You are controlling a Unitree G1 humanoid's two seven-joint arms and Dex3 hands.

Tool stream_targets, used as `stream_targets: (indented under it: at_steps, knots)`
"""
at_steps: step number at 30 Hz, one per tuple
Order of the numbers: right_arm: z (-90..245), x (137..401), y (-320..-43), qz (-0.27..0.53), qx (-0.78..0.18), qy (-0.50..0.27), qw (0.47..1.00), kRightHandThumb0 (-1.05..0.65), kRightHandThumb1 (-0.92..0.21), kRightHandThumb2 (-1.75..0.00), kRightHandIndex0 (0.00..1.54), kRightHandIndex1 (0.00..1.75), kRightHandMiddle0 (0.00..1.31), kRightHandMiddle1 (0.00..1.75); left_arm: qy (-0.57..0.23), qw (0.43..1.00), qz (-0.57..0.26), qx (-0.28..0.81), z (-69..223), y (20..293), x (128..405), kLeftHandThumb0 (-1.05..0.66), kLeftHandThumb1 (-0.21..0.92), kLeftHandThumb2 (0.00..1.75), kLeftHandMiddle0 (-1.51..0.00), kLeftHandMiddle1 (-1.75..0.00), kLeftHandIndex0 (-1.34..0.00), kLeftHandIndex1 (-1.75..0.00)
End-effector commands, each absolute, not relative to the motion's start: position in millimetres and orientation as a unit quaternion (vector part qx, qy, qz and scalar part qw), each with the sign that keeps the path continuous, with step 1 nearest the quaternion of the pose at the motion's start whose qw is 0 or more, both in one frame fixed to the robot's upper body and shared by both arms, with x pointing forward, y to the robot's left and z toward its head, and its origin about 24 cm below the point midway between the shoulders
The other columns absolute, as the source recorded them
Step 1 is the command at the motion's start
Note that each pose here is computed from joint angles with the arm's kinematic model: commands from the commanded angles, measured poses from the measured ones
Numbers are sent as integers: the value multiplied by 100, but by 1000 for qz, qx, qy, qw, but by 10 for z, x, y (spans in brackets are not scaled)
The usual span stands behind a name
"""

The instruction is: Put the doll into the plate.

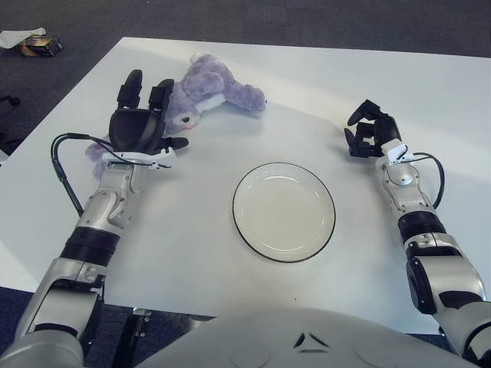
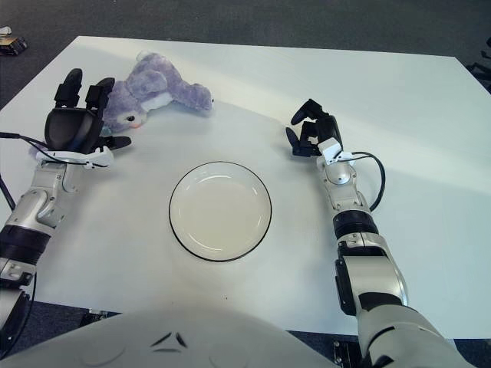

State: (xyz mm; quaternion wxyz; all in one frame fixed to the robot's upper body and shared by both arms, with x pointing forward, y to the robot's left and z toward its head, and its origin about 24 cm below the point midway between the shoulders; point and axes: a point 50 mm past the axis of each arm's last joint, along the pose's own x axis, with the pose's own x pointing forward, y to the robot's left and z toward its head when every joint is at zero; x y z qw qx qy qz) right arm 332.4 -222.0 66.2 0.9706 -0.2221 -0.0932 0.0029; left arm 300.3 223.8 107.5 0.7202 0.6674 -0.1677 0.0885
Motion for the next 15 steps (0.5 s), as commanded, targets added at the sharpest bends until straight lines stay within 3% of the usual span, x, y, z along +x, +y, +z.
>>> stream_targets:
  at_steps: [1, 7, 15]
  knots:
    - [421, 3227, -2230, 16, -228, -41, 973, -43, -50, -109, 104, 175, 47, 175, -165, 714, 85, 675, 1117, 2233, 3063, -104, 86, 18, 0, 0, 0, -4]
    - [417, 3226, -2240, 18, -228, -38, 973, -42, -51, -107, 103, 175, 47, 175, -153, 726, 73, 667, 1080, 2206, 3112, -105, 91, 13, 0, 0, 0, 0]
    - [417, 3227, -2255, 21, -225, -35, 974, -42, -51, -108, 103, 175, 47, 175, -138, 755, 48, 640, 1023, 2146, 3189, -105, 92, 20, 0, 0, 0, 0]
